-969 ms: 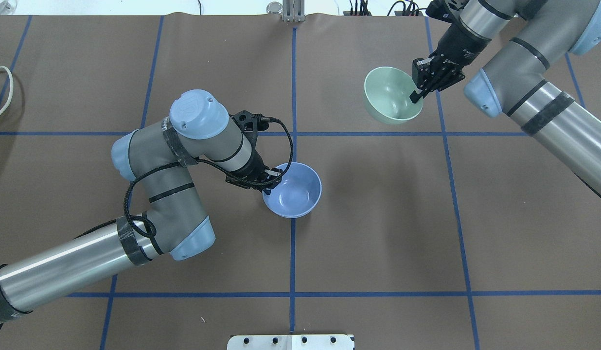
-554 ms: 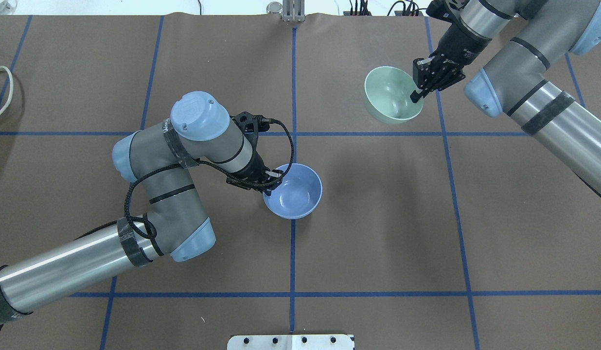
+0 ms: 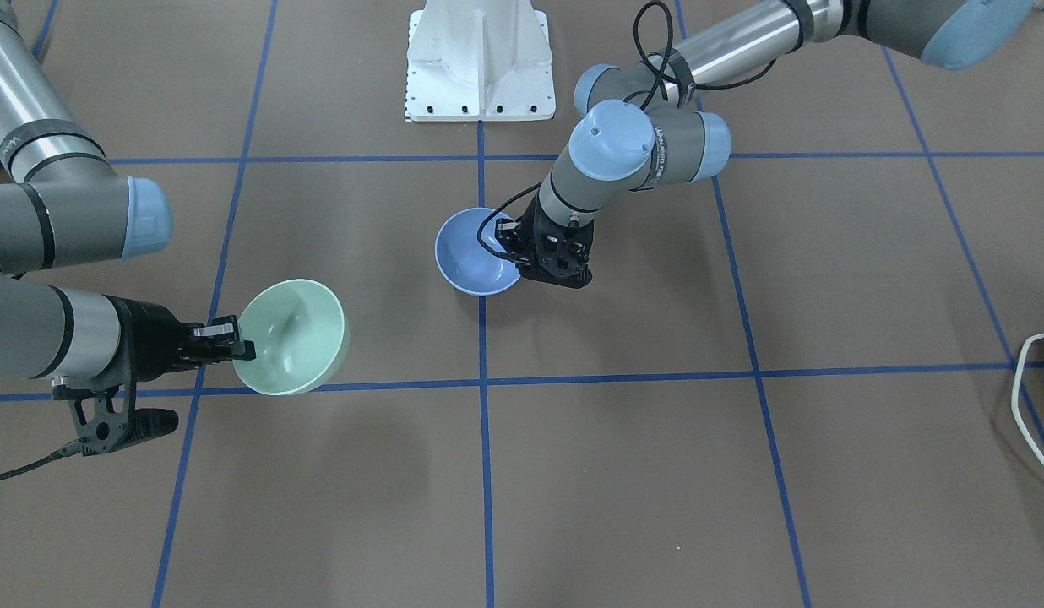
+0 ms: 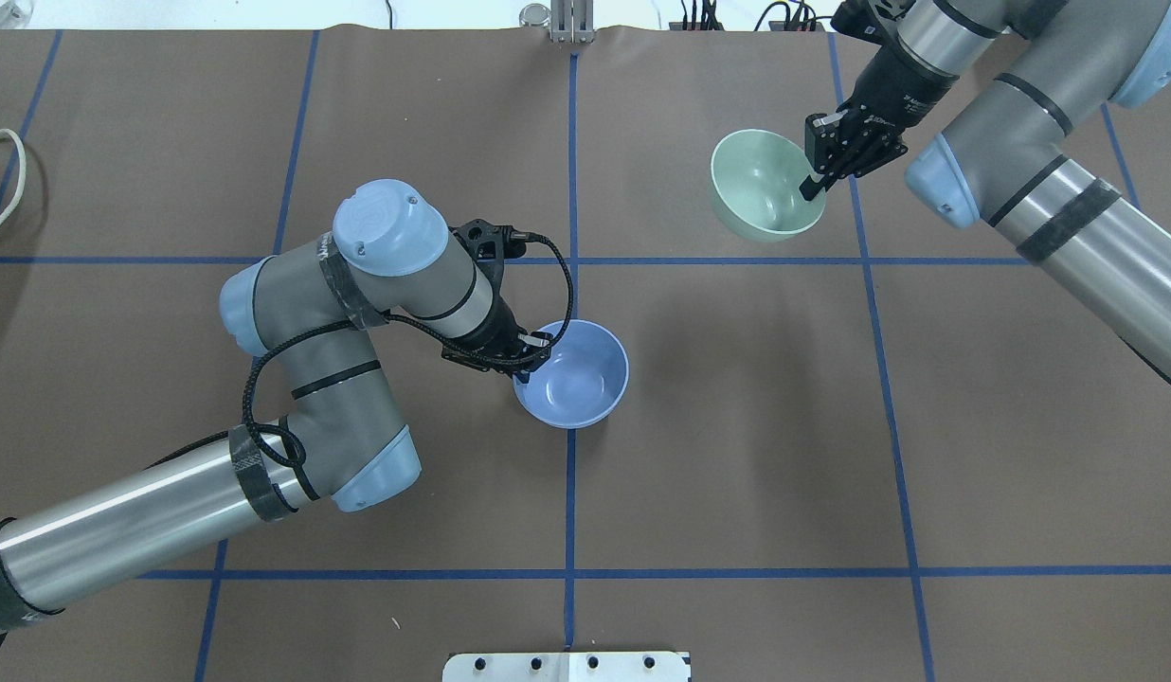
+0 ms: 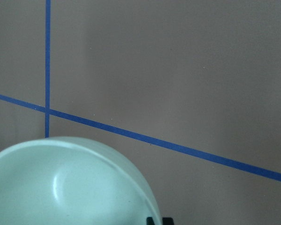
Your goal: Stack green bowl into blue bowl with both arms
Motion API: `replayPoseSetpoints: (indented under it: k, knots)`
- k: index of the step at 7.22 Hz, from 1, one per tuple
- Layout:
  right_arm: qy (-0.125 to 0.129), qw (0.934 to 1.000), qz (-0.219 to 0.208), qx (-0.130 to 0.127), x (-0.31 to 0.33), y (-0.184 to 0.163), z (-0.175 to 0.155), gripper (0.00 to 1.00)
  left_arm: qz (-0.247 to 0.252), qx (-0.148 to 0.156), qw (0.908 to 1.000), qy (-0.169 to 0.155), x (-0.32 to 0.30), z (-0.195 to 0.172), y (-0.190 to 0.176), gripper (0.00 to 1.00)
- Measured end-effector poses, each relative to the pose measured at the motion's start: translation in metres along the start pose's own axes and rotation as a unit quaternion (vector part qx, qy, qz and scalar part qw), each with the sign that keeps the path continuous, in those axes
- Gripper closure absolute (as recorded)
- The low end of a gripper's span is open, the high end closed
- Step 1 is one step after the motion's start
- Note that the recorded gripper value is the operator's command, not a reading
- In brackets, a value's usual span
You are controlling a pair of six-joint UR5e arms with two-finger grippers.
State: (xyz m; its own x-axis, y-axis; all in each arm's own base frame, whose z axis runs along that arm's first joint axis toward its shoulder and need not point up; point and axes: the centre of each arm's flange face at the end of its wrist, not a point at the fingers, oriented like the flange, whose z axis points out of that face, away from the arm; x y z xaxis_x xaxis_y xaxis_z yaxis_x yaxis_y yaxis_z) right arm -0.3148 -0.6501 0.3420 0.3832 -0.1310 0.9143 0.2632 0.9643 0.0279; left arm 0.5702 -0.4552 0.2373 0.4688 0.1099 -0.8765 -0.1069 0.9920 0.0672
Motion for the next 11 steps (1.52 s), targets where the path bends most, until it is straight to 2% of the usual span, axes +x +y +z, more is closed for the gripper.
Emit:
replayPoseSetpoints:
  k: [4, 6, 8, 9, 11]
  knots:
    - [0.0, 1.0, 0.001, 0.0, 0.001, 0.0, 0.0, 1.0, 0.0, -0.003, 1.0, 0.003, -0.001, 0.002, 0.005, 0.02]
    - [-0.001, 1.0, 0.004, 0.001, -0.004, -0.001, -0.001, 1.0, 0.003, -0.003, 0.9999, 0.009, -0.009, -0.01, 0.012, 0.02]
    - [-0.007, 0.9999, 0.009, -0.004, -0.036, 0.003, 0.009, 1.0, -0.001, -0.008, 0.9996, 0.028, -0.038, -0.051, 0.011, 0.02]
    - [-0.009, 0.9998, 0.012, -0.014, -0.063, 0.009, 0.025, 1.0, -0.011, -0.008, 0.9993, 0.036, -0.064, -0.079, -0.004, 0.02]
    - [-0.005, 0.9996, 0.014, -0.023, -0.12, 0.02, 0.056, 1.0, -0.009, 0.011, 0.9993, 0.034, -0.149, -0.142, -0.034, 0.02]
